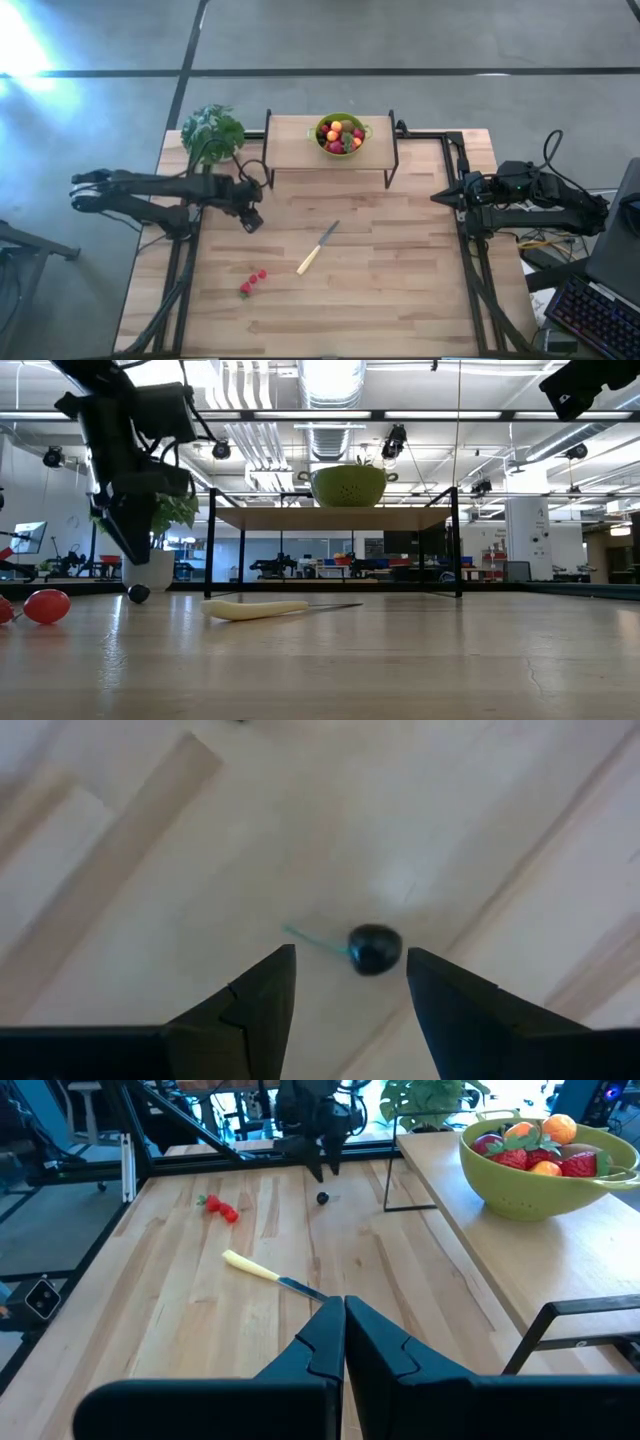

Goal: Pick & Place Fruit
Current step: Put the black cherry into the strainer bowl

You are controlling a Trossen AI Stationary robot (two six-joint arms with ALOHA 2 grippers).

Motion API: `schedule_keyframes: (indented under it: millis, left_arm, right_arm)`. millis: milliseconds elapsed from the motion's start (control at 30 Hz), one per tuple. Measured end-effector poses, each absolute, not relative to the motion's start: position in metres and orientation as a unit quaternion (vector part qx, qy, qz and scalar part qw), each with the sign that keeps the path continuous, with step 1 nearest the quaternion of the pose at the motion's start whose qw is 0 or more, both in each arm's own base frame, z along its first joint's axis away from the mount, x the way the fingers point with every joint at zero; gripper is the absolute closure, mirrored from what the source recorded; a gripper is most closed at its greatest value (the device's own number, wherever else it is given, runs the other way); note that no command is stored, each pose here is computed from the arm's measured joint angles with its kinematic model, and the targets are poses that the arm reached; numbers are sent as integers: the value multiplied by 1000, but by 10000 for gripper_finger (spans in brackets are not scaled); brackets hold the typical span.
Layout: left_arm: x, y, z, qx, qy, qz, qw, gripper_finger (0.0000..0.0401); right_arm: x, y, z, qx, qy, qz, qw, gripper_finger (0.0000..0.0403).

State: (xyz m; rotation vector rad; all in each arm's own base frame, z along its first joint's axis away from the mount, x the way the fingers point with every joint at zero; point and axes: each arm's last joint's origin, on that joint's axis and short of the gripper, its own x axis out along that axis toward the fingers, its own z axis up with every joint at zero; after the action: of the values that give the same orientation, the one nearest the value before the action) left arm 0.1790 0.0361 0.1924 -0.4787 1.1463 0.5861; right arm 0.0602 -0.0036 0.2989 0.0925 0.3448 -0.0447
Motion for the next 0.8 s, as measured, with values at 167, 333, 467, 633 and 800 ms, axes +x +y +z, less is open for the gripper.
schedule_keyframes:
  millis: [167,333,467,633,800]
  left_arm:
    - [175,35,183,-238,531,279,764,204]
    - [176,35,179,-246,519,279,769,204]
    - [177,35,174,-253,512,272,775,204]
    - [174,34,168,-258,515,270,771,204]
    - [174,34,163,-262,503,269,778,204]
  right_arm:
    - [60,-4,299,46,171,-22,984,394]
    - [60,-4,299,46,171,-22,984,394]
    - [60,-4,299,46,172,-22,984,394]
    - [60,-4,299,46,172,-22,984,394]
    - [60,-4,299,46,172,-22,984,394]
